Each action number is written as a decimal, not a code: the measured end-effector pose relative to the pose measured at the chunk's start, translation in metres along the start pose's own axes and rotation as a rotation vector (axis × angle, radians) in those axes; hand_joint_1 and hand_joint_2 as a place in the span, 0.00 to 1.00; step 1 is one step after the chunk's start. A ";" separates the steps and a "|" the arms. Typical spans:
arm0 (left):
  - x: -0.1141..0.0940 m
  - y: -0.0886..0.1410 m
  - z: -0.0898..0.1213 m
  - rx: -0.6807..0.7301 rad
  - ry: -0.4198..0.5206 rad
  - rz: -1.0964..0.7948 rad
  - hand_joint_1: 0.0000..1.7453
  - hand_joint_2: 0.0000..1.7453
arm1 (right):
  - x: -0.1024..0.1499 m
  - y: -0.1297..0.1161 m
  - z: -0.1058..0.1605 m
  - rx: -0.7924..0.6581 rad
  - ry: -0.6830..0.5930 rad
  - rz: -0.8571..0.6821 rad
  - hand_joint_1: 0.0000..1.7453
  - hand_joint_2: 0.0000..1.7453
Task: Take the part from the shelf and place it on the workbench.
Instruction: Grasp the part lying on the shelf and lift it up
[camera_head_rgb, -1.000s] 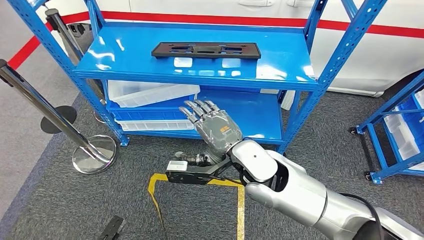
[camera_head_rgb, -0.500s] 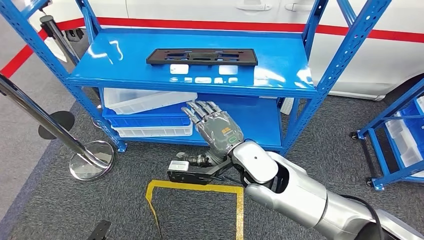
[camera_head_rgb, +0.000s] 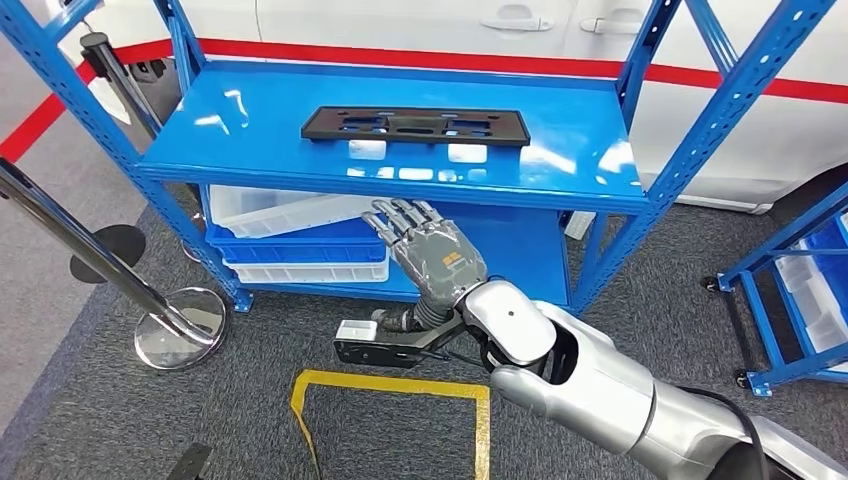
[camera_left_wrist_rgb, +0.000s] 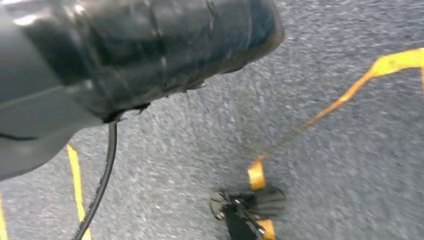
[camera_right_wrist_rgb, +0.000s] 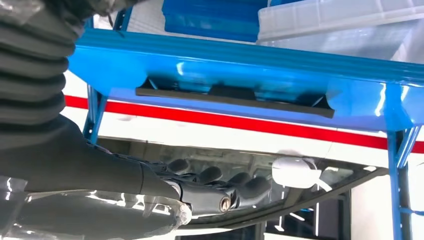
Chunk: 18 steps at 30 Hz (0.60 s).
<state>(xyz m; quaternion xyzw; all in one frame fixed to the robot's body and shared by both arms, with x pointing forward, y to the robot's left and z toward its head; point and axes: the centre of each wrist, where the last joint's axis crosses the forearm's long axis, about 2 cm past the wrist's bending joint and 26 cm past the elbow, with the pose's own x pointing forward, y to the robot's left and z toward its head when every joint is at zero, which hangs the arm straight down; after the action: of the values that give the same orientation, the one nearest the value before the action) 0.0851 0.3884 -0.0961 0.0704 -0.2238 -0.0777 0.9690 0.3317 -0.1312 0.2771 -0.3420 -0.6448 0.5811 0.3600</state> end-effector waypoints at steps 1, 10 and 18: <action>-0.001 0.001 0.000 0.001 0.001 0.000 0.00 0.00 | 0.000 0.000 0.000 -0.001 0.000 0.001 0.00 1.00; -0.001 0.003 0.000 0.007 0.003 0.003 0.00 0.00 | -0.001 0.003 0.000 0.008 0.007 0.001 0.00 1.00; 0.002 0.003 0.000 0.007 -0.004 0.006 0.00 0.00 | 0.000 0.000 -0.002 -0.004 -0.001 0.006 0.00 0.00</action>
<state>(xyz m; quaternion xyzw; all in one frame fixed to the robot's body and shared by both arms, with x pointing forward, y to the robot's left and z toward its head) 0.0870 0.3912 -0.0952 0.0729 -0.2262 -0.0743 0.9685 0.3338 -0.1303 0.2774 -0.3443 -0.6451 0.5811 0.3572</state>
